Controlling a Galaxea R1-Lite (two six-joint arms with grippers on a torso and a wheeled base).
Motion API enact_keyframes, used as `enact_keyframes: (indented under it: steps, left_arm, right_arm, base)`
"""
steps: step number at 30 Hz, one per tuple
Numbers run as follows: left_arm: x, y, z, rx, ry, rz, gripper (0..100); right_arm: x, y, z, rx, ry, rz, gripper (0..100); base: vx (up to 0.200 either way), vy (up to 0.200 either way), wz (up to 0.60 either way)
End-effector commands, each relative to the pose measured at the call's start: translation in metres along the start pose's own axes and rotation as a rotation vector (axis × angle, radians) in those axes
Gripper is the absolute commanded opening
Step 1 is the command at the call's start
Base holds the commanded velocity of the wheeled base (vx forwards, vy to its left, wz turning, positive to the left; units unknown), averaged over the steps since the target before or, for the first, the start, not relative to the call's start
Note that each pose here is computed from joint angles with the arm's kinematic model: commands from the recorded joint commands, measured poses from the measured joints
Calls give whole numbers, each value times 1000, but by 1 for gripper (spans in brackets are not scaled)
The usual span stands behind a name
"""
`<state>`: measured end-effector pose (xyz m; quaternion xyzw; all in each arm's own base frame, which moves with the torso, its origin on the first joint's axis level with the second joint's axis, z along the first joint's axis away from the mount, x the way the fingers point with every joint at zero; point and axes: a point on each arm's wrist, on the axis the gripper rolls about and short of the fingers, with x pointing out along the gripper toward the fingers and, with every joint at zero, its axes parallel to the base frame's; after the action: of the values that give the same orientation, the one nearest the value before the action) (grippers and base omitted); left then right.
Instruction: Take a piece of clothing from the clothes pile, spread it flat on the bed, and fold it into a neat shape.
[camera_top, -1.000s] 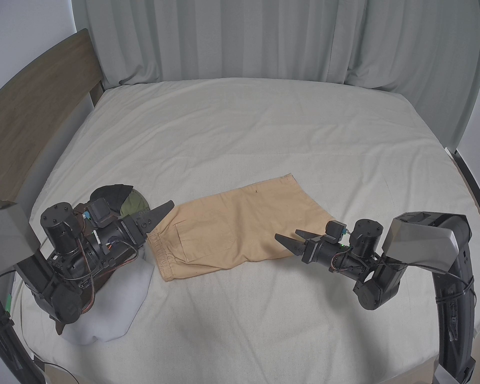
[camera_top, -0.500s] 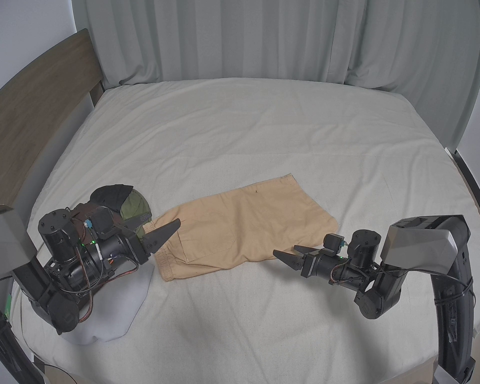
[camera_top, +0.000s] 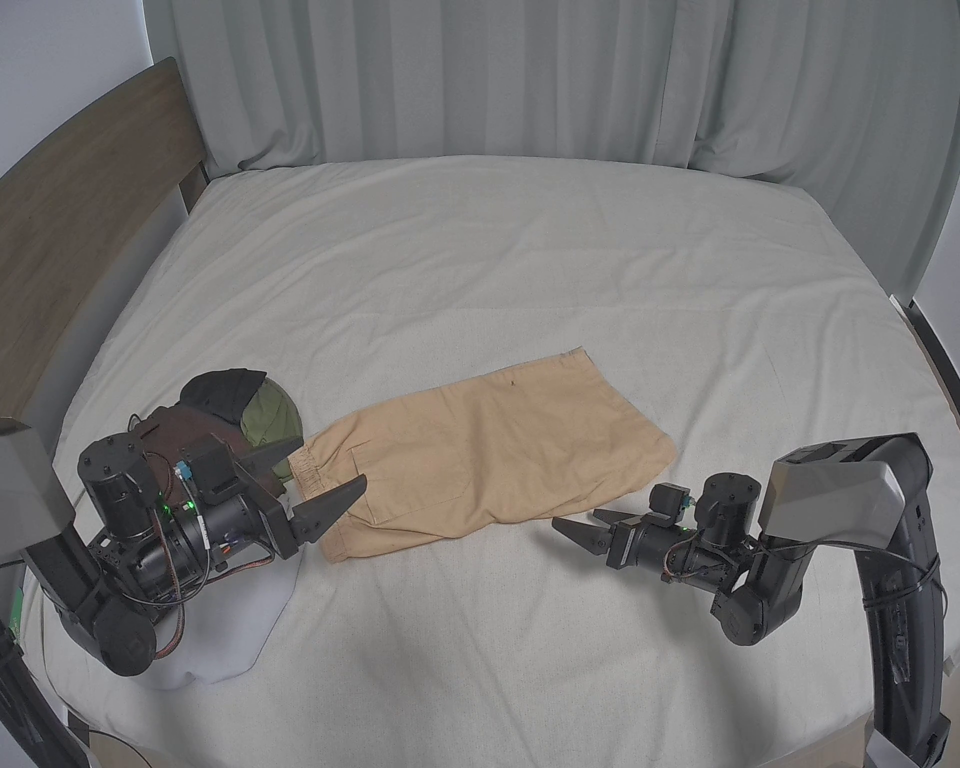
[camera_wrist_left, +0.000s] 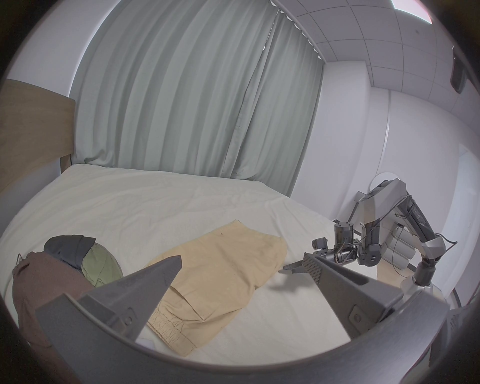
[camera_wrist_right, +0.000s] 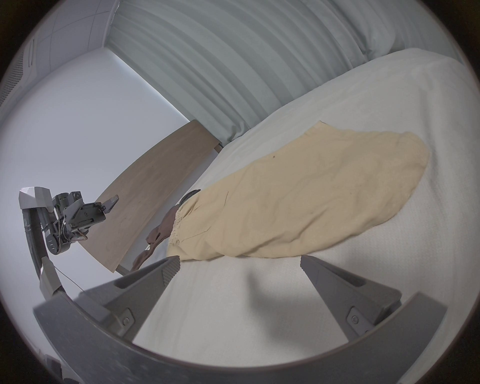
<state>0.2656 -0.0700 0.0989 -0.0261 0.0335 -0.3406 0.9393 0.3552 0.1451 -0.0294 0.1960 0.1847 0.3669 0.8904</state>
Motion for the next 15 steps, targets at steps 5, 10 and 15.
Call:
enact_keyframes:
  steps: [5,10,15]
  left_arm:
    - [0,1,-1,-3,2,1,100]
    - [-1,0,-1,-3,3,-1,100]
    - [0,0,-1,-3,3,-3,100]
  right_arm:
    - [1,-11,-5,10,4,-21,100]
    - [2,-29,-8,19,-8,-51,100]
    - [7,-32,-8,17,-20,-52,100]
  base:
    - [0,0,0]
    - [0,0,0]
    - [0,0,0]
